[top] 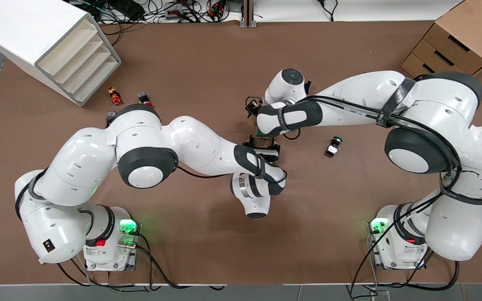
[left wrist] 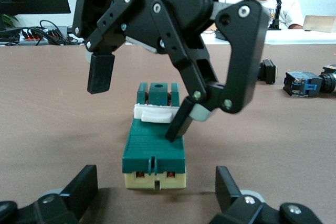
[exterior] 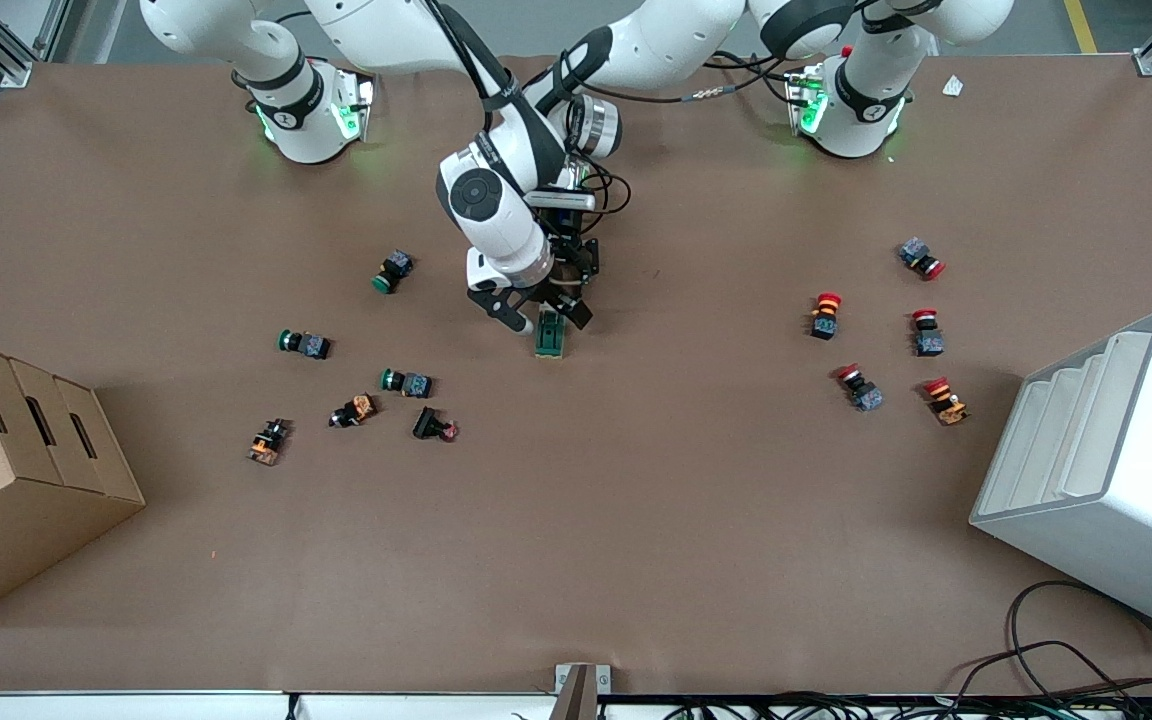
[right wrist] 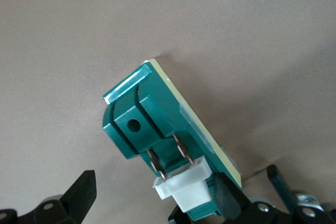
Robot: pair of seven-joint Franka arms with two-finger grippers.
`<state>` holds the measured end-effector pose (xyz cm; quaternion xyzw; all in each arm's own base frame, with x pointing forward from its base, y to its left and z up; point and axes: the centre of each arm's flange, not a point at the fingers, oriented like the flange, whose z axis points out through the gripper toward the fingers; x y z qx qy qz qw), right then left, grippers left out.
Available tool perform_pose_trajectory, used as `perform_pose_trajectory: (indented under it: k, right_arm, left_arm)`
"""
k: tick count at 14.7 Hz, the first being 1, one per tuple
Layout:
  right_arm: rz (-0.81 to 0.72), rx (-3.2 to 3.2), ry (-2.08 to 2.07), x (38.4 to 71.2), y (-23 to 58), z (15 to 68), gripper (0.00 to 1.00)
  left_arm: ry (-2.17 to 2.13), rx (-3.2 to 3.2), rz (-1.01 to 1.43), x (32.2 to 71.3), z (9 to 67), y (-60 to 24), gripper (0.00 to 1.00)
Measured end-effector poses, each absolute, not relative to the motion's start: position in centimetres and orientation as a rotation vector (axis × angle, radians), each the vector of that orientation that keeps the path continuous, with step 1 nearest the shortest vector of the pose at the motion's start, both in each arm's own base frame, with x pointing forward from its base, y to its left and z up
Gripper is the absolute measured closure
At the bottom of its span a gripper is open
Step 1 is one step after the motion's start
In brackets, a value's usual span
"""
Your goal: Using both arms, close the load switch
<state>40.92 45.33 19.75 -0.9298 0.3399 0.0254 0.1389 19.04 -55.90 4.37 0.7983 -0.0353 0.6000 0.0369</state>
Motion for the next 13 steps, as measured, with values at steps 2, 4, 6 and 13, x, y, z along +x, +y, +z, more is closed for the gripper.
perform_pose_trajectory:
  k: [2,4,6,13]
  right_arm:
    - [0.081,-2.683,0.994,41.3,45.3,20.0,0.00]
    - [0.094,-2.681,1.004,41.5,45.3,20.1,0.00]
    - [0.126,-2.681,1.021,42.0,45.3,20.4,0.00]
    - [0.153,-2.615,1.072,47.6,44.2,24.6,0.00]
  left_arm:
    - [-0.108,2.447,1.849,19.0,4.3,-55.9,0.01]
    - [-0.108,2.447,1.849,19.0,4.3,-55.9,0.01]
    - [-0.107,2.447,1.850,19.0,4.3,-55.9,0.01]
    - [-0.106,2.447,1.850,19.1,4.3,-56.0,0.01]
